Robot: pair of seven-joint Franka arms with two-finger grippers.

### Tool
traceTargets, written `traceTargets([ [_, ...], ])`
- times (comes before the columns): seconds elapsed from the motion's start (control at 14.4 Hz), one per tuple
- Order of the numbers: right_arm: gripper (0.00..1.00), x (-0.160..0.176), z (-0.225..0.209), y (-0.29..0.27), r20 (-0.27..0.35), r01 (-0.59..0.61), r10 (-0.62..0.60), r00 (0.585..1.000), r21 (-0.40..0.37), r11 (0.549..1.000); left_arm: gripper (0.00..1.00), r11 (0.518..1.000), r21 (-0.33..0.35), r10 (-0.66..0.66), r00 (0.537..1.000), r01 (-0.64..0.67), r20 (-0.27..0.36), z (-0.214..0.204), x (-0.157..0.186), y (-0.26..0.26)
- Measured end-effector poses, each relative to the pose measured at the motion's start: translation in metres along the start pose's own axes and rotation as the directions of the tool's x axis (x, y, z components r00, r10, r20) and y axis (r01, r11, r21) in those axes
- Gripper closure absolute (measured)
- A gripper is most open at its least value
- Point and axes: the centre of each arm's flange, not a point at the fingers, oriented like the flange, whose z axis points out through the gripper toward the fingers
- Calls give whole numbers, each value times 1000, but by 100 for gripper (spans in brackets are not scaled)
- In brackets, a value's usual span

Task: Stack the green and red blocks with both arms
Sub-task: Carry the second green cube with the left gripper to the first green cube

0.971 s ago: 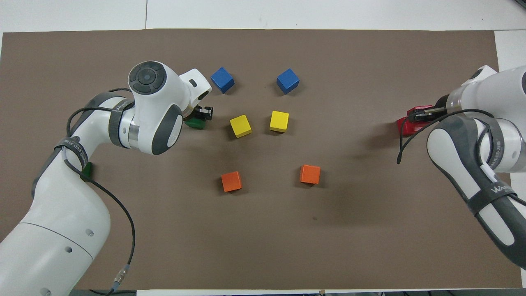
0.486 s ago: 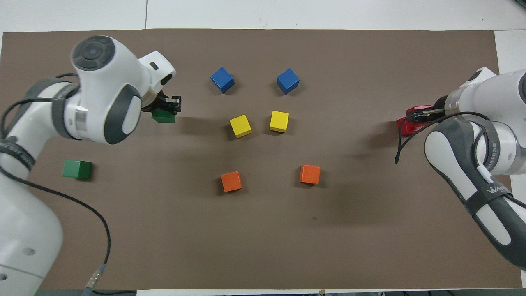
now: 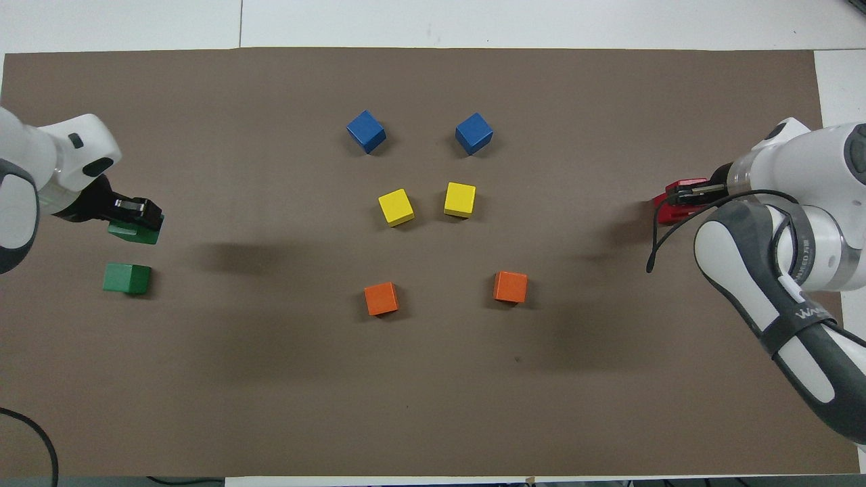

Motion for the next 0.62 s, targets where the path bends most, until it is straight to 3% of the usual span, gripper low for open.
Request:
traceTargets([
  [0.28,46,-2,6,2,-2,-4,4,1000,0,1000,45,1000,5,22,999,-22,-42,36,-35,-56],
  [0.62,46,-2,6,6,-2,-10,10,1000,-1,1000,45,1000,16,9,996,-8,-83,58,-56,-74],
])
